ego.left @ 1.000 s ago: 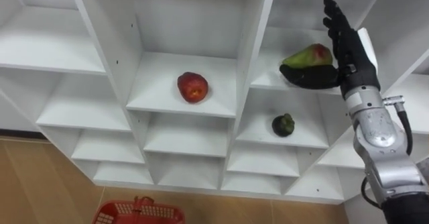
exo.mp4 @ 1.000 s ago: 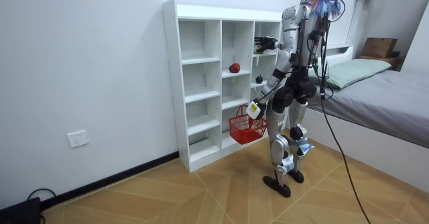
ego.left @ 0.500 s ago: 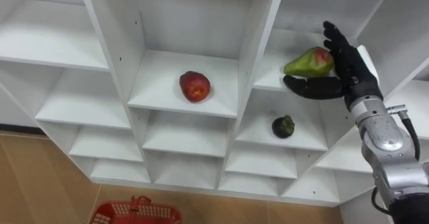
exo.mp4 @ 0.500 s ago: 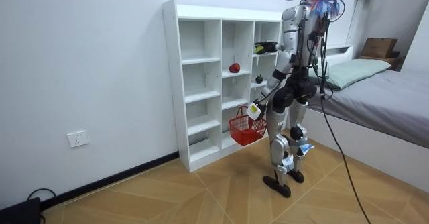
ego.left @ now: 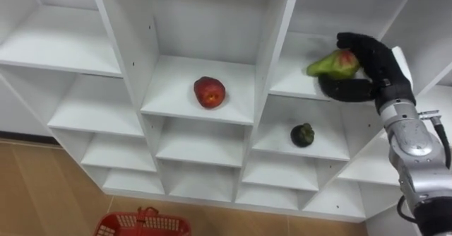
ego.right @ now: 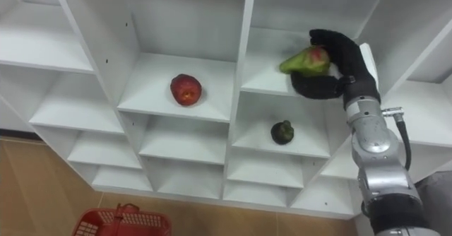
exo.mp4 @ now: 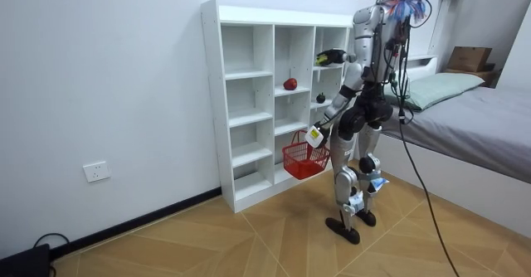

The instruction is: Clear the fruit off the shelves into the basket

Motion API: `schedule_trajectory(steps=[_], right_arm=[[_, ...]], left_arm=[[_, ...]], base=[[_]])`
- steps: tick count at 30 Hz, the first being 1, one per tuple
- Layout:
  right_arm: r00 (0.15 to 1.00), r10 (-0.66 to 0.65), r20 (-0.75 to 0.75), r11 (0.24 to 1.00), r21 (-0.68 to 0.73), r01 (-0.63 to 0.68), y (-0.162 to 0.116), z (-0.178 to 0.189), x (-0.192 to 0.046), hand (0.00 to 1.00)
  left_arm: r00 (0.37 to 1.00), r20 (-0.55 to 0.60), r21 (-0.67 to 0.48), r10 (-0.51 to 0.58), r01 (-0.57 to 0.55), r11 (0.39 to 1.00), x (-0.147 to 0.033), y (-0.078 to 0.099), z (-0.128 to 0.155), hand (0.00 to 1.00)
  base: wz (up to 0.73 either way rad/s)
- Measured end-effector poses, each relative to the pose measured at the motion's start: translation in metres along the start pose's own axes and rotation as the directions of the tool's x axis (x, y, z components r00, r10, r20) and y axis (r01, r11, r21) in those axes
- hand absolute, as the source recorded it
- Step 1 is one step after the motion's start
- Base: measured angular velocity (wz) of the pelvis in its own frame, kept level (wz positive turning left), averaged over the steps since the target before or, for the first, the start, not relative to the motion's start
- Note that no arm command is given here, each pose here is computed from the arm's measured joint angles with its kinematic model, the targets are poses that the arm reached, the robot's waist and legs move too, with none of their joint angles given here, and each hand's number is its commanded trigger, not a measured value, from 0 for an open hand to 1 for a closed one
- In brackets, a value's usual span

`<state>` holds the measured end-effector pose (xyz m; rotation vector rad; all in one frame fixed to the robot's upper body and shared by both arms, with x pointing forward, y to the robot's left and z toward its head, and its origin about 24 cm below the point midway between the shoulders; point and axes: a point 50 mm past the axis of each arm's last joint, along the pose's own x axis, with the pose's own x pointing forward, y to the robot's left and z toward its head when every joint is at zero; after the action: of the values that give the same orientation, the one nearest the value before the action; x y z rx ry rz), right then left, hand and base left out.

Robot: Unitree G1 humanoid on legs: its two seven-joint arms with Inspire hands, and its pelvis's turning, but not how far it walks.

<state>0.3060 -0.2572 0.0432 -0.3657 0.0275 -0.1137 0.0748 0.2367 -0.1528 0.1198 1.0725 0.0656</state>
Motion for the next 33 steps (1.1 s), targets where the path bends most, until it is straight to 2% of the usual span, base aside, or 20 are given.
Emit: schedule_trajectory(steps=[9, 22, 27, 33], right_arm=[[1.000, -0.013, -0.007, 1.000, -0.002, 0.013, -0.002, -0.001, 0.000, 1.00], [0.999, 0.039, 0.020, 0.999, -0.027, -0.038, 0.006, 0.007, 0.001, 1.00], [0.996, 0.076, 0.053, 0.997, -0.034, -0.074, 0.014, 0.010, -0.009, 1.00], [0.976, 0.181, 0.119, 0.982, -0.067, -0.174, 0.031, 0.017, -0.036, 1.00]], left_arm=[[1.000, 0.001, 0.001, -0.001, 0.001, 1.000, 0.000, 0.000, 0.000, 1.00], [1.000, 0.016, 0.011, -0.010, 0.010, 1.000, 0.002, -0.002, 0.006, 1.00], [1.000, 0.028, 0.017, -0.007, 0.007, 1.000, 0.003, -0.002, 0.010, 1.00], [0.999, 0.035, 0.028, -0.013, 0.012, 1.000, 0.004, -0.003, 0.012, 1.00]], base=[[0.00], [0.00], [-0.04], [-0.07]])
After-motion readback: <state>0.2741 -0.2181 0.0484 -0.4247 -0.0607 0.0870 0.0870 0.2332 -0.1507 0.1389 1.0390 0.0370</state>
